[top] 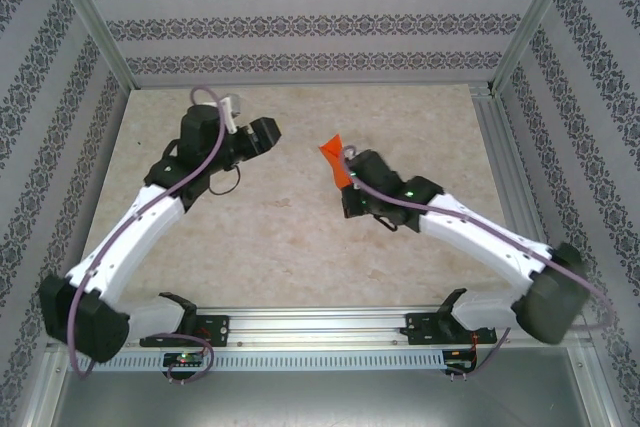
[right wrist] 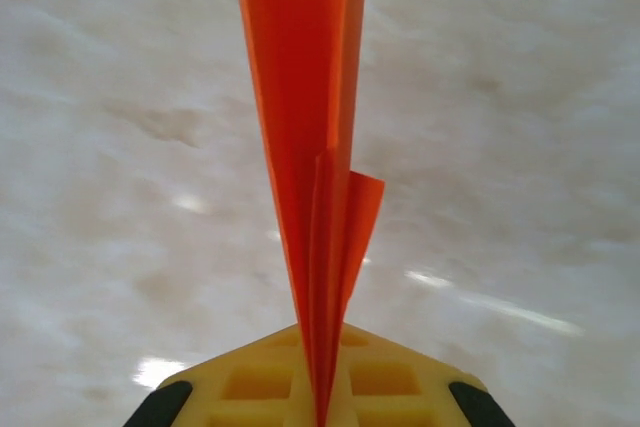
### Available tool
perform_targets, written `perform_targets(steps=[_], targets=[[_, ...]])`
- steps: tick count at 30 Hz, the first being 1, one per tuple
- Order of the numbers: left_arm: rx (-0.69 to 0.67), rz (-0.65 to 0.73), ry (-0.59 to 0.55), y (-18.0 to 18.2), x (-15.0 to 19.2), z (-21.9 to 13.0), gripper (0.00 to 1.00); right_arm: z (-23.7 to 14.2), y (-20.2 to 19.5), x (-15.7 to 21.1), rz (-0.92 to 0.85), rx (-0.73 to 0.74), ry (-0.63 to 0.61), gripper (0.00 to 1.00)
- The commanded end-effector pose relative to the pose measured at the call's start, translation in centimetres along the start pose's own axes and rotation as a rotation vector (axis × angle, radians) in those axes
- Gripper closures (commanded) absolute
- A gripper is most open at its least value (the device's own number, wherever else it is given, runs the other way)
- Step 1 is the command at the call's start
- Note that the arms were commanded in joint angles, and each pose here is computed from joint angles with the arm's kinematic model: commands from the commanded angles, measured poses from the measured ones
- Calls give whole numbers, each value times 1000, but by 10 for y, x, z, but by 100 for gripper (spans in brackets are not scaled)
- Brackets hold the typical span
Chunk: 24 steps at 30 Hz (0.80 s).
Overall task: Fold a paper plane with a square sheet of paper (fold left side to right side)
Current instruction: Turn over the paper at the center of the table.
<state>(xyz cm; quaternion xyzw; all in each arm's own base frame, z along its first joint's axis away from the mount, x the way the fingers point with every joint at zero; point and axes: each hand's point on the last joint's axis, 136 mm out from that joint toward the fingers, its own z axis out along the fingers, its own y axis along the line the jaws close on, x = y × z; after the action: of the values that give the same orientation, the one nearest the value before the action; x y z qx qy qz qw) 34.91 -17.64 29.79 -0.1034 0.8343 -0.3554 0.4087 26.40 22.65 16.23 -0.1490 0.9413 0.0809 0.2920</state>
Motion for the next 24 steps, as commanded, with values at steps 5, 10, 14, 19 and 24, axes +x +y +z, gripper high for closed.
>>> perform_targets(steps=[5, 10, 14, 19, 24], targets=[[-363, -37, -203, 91, -6, -57, 18, -8, -56, 3, -493, 817, 127, 91], [-402, -45, -227, 104, -4, -69, 16, 21, -22, 0, -684, 925, 157, 90], [-405, -53, -221, 107, -3, -71, 14, 55, 3, 7, -809, 941, 196, 90], [-396, -56, -207, 108, -1, -69, 13, 89, 17, 28, -878, 909, 278, 88], [-387, -57, -191, 109, 2, -64, 13, 105, 34, 51, -897, 789, 338, 68]])
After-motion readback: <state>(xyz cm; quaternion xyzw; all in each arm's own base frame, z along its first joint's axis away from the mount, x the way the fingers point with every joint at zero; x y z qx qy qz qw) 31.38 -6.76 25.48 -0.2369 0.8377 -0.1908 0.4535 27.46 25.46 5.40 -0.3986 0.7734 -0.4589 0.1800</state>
